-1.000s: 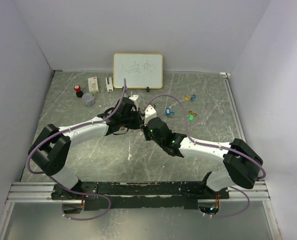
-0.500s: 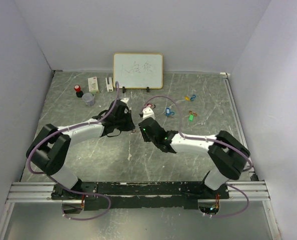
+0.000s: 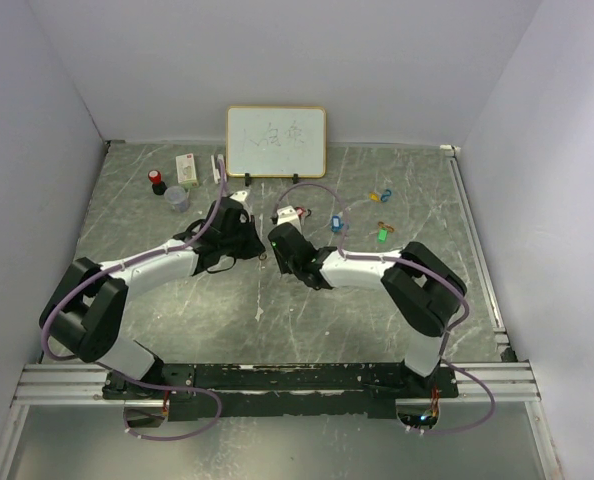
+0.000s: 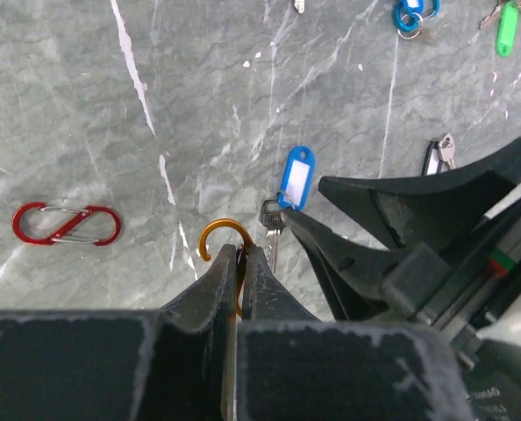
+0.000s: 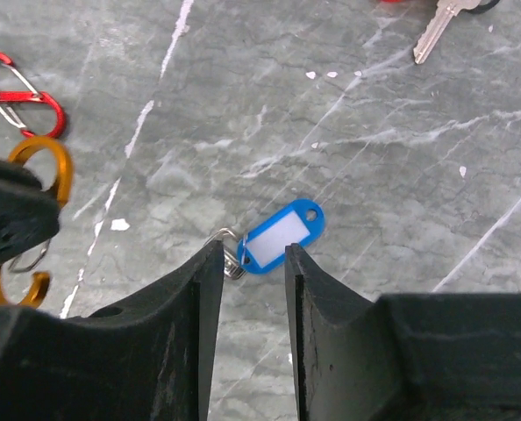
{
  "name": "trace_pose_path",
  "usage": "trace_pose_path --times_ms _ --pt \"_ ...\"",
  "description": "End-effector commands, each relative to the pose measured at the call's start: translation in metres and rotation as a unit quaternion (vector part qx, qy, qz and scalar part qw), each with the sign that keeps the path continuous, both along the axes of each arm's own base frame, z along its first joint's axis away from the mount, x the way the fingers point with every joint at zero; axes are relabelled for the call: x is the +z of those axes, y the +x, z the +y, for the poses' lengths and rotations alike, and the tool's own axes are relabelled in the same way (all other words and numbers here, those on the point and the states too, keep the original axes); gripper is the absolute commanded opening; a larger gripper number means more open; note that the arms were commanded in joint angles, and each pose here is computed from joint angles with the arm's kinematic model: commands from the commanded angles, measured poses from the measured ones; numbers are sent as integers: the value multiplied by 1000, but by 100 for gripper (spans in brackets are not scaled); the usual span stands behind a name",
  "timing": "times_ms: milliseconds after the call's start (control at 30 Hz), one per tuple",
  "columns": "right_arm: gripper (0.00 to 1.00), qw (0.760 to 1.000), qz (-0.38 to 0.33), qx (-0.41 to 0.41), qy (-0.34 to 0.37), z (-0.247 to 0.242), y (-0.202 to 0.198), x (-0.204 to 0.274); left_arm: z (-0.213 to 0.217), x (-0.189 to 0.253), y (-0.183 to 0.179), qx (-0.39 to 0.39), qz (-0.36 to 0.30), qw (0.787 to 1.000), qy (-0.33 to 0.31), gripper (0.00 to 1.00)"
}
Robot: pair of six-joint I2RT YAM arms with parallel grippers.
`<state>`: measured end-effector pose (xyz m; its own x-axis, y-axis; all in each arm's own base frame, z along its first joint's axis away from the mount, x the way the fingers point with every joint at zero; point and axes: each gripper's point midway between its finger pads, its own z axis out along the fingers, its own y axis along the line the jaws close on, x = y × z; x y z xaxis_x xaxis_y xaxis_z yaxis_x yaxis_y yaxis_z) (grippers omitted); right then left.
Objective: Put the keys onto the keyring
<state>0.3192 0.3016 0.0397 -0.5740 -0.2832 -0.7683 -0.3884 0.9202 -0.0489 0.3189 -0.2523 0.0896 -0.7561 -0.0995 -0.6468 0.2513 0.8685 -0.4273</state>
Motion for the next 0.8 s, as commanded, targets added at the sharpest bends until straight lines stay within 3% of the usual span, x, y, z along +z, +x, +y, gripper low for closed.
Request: trace_pose_path --times_ms 0,267,767 --pt "33 1000 3 -15 3 2 11 1 0 9 2 -6 -14 1000 -12 7" --pt "25 1000 10 -14 4 3 10 -4 2 11 2 -5 -15 1000 -15 7" --pt "20 1000 24 -10 2 4 7 -14 3 10 3 -4 -13 1000 -13 7"
